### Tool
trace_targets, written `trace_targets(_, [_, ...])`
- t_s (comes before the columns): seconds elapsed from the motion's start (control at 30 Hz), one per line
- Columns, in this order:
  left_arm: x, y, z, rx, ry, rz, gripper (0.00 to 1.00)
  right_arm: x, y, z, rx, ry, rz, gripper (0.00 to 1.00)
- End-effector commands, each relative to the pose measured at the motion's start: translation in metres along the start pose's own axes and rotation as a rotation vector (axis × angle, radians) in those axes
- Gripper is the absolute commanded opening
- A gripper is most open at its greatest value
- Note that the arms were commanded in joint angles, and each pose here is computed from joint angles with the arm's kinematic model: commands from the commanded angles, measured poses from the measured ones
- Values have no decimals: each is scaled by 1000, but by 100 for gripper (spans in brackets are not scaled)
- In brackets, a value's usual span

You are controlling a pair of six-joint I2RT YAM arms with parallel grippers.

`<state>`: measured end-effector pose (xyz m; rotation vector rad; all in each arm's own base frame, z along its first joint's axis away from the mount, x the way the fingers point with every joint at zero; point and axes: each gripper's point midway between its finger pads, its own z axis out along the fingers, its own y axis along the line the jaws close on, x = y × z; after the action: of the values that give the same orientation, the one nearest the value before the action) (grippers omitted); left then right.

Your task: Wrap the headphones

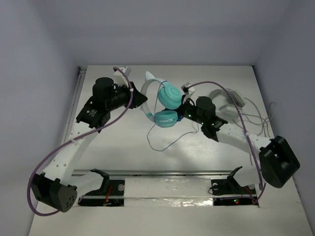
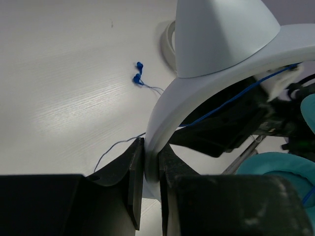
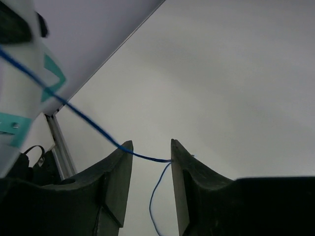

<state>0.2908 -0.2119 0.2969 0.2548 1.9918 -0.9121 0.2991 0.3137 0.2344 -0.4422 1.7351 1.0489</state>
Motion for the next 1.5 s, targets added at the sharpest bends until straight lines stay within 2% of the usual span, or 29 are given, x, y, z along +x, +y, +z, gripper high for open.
trace_targets(0.0, [-60, -44, -21, 111, -171, 14, 0, -10, 6, 16, -93, -79, -5, 44])
trace_targets(0.07, [-64, -47, -23, 112, -183, 0, 0, -8, -1, 24, -73, -88, 9, 49])
trace_targets(0.1, [-69, -50, -26, 121, -193, 2, 0, 1, -9, 30, -56, -73, 21, 58])
trace_targets(0.17, [-73, -55, -28, 132, -201, -10, 0, 5, -13, 37, -52, -71, 30, 64])
trace_targets(0.3, [-81, -57, -30, 127, -218, -23, 0, 22, -24, 50, -48, -57, 75, 68])
trace_targets(0.43, [-92, -55, -34, 93, -257, -42, 0, 33, -25, 60, -92, -67, 116, 68])
trace_targets(0.53, [-99, -60, -35, 109, -276, -65, 0, 61, -7, 73, -130, -32, 126, 67])
trace_targets(0.73, [-113, -65, -43, 102, -323, -95, 0, 87, -17, 84, -111, -62, 205, 62])
trace_targets(0.87, [-122, -63, -48, 69, -354, -106, 0, 112, -3, 87, -210, 1, 235, 59])
trace_targets(1.1, [-141, -70, -50, 88, -405, -118, 0, 139, 1, 87, -211, 47, 265, 59])
trace_targets(1.2, [-147, -70, -50, 81, -418, -121, 0, 144, 11, 87, -232, 66, 274, 53])
trace_targets(1.23, [-150, -67, -50, 62, -429, -121, 0, 149, 15, 86, -237, 80, 278, 45])
trace_targets(1.33, [-156, -59, -47, 24, -458, -135, 0, 157, 32, 82, -300, 104, 290, 32])
trace_targets(1.4, [-160, -55, -45, 17, -484, -150, 0, 170, 46, 77, -376, 146, 345, 29])
trace_targets(1.43, [-162, -53, -44, 10, -501, -158, 0, 165, 57, 74, -430, 124, 350, 20])
trace_targets(1.47, [-163, -52, -43, 8, -510, -170, 0, 165, 61, 72, -453, 128, 368, 16])
